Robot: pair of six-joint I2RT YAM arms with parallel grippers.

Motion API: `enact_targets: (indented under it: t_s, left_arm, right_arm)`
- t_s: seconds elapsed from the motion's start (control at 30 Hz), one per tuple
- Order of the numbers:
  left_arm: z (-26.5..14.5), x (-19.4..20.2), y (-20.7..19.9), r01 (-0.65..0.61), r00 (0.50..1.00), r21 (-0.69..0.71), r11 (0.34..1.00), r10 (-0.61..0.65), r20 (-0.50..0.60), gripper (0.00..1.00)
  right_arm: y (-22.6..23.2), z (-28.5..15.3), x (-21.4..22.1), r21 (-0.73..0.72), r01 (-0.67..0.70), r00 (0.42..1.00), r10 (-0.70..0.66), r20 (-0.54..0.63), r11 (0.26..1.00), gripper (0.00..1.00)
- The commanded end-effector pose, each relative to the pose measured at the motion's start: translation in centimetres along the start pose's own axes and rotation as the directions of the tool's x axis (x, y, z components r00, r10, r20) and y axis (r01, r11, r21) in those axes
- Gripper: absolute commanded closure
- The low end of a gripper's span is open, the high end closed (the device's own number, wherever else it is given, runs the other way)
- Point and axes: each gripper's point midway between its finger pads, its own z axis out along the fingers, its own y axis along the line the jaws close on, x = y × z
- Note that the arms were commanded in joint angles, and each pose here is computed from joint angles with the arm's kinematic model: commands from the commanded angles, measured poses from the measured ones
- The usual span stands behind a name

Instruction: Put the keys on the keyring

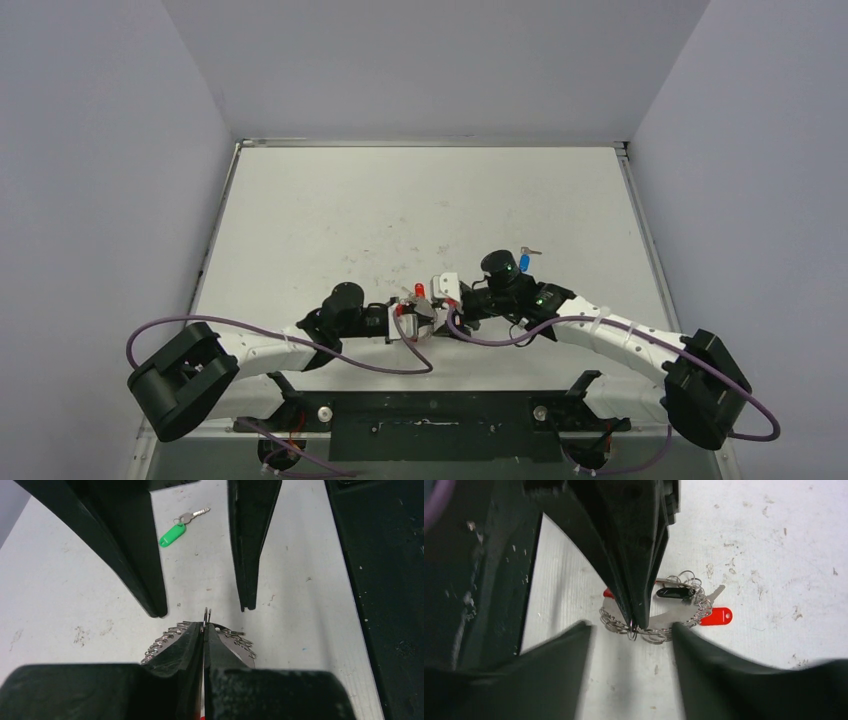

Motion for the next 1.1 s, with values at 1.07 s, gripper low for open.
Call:
enact_targets:
  t_s: [1.07]
  left_arm:
    - [-2.6, 2.1, 2.9, 0.611, 0.754, -0.362, 0.704, -0.657, -0.006, 1.00]
  right_arm:
    - [-12.3, -14.9, 8.1, 0.847, -0.530, 0.580, 0.742, 0.336, 0.031, 0.01]
